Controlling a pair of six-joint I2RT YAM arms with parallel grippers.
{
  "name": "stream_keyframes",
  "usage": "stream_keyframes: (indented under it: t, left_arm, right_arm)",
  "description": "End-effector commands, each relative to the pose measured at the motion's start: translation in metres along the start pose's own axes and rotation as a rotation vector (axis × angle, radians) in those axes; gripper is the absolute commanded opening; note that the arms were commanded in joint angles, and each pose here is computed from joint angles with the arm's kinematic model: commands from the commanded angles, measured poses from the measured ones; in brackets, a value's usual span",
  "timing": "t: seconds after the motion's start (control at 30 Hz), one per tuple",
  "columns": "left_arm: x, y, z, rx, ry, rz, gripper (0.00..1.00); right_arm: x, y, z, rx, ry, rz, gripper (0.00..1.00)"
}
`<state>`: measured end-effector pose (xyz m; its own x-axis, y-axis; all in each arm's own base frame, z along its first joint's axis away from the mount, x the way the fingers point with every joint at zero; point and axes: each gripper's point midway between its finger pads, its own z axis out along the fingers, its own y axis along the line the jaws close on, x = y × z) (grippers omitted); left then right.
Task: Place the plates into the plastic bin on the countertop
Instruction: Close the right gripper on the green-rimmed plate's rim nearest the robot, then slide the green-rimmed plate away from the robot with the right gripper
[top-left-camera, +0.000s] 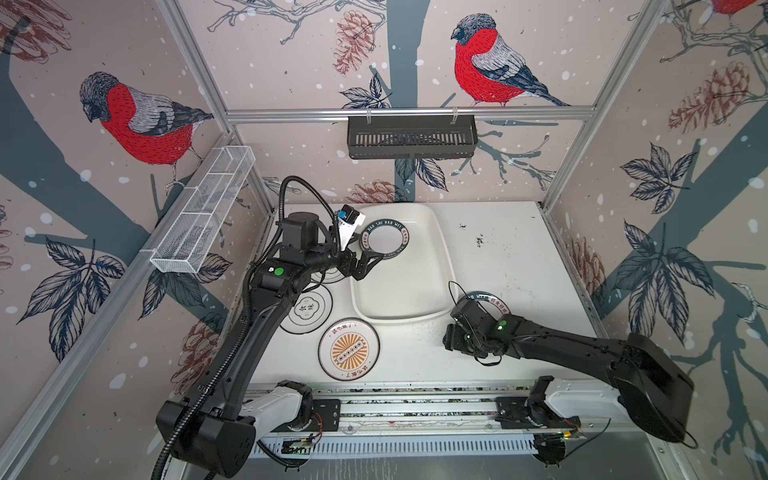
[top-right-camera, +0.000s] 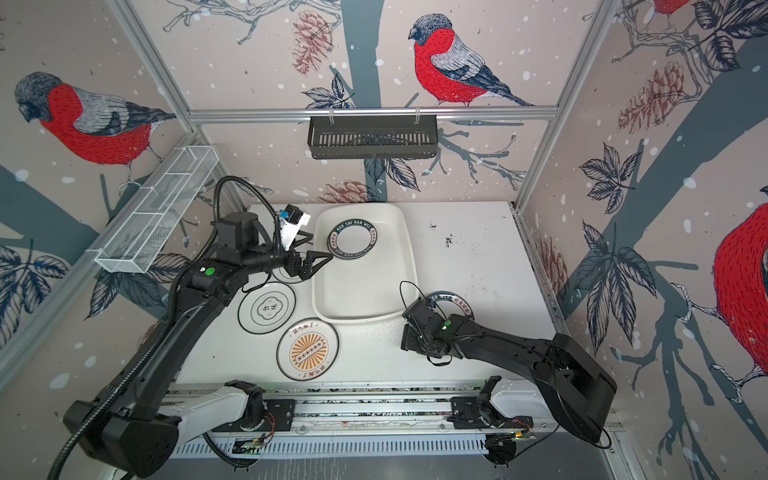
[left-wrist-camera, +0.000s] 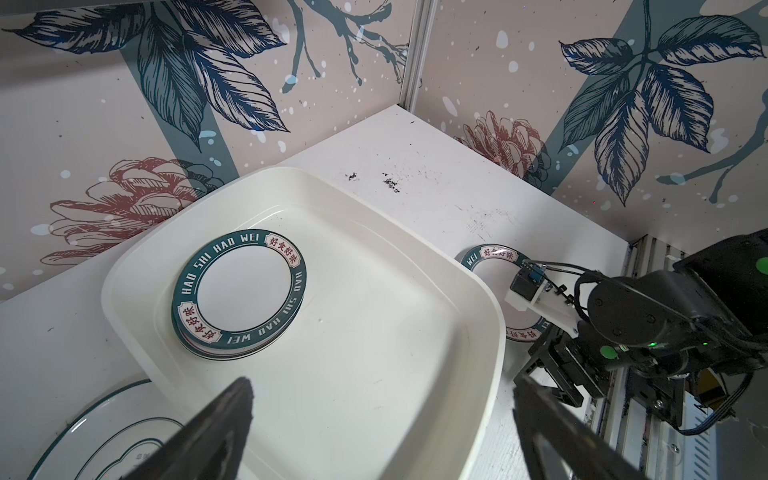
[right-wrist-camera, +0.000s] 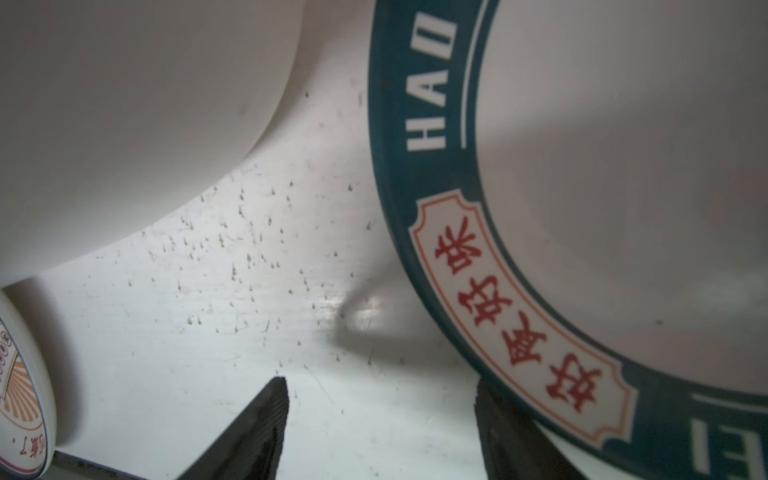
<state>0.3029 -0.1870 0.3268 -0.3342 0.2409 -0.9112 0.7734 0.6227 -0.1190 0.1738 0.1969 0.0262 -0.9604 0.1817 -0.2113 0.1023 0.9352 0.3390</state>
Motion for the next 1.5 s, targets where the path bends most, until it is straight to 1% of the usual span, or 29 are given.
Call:
stream_keyframes:
  t: [0.0,0.23,0.6,1.0,1.17,1.33,1.47]
  left_arm:
    - [-0.008,-0.003,0.001,0.018,-0.029,0.024,0.97]
    - [-0.013,-0.002,0.001,0.02,-0.039,0.027,0.97]
    - [-0.011,-0.002,-0.001,0.014,-0.038,0.028,0.97]
    - [-0.012,-0.002,0.0,0.015,-0.041,0.023,0.97]
    - [-0.011,-0.001,0.001,0.013,-0.038,0.026,0.97]
    - [-0.009,-0.001,0.002,0.011,-0.032,0.025,0.97]
    - [-0.009,0.001,0.003,0.011,-0.031,0.026,0.97]
  right_arm:
    - [-0.008,-0.016,0.0,0.05,-0.017,-0.005,0.74]
    - [-0.036,-0.024,-0.001,0.057,-0.066,0.029,0.74]
    - [-0.08,-0.034,0.007,0.071,-0.136,0.074,0.75]
    - [-0.127,-0.032,0.016,0.051,-0.173,0.076,0.76]
    - [-0.135,-0.026,0.018,0.022,-0.169,0.066,0.77]
    - [-0.131,-0.022,0.012,-0.001,-0.161,0.056,0.78]
    - [-0.124,-0.031,0.003,0.014,-0.167,0.065,0.78]
